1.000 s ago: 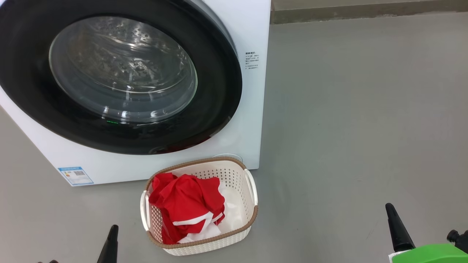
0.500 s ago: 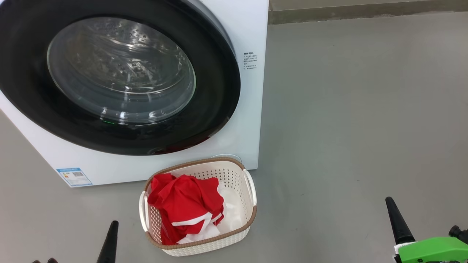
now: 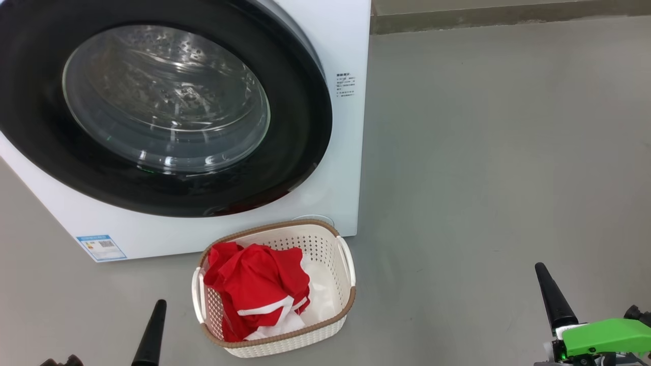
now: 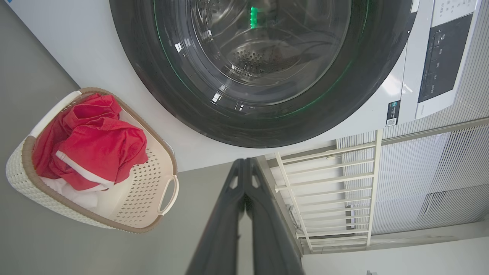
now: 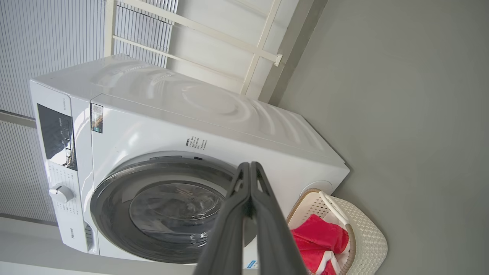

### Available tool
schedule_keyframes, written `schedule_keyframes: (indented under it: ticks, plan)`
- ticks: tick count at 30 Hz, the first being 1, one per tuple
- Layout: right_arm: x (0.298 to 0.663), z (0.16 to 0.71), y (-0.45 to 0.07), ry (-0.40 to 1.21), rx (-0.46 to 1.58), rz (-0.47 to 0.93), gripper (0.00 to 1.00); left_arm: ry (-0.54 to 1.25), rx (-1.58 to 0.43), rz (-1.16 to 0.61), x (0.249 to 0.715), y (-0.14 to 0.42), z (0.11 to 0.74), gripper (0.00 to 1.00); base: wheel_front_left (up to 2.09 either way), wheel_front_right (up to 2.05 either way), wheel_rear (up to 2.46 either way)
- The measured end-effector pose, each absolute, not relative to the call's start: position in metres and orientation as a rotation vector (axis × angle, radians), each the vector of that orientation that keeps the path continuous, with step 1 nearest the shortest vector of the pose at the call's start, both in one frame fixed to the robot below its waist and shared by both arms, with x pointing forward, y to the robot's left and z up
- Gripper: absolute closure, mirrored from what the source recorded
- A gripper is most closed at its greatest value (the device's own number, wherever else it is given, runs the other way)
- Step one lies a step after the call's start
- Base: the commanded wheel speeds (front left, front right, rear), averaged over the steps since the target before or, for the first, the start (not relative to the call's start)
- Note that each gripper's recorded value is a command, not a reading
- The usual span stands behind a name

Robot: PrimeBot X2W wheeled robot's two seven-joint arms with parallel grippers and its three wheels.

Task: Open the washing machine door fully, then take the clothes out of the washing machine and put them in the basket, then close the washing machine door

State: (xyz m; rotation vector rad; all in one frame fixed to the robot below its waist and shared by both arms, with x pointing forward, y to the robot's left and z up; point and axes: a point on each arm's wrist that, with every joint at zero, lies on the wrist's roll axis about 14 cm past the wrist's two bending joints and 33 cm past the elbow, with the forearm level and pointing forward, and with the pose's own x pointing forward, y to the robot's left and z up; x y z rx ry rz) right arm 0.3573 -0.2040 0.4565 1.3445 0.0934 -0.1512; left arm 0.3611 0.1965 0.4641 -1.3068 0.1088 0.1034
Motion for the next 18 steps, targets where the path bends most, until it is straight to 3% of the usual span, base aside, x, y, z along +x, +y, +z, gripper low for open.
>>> schedule_keyframes:
  ticks: [18]
  plan:
    - [0.369, 0.472, -0.203, 0.06, 1.508, -0.106, 1.0, 0.09, -1.492, 0.059, 0.373, 0.191, 0.477, 1.0, 0.0, 0.0, 0.0]
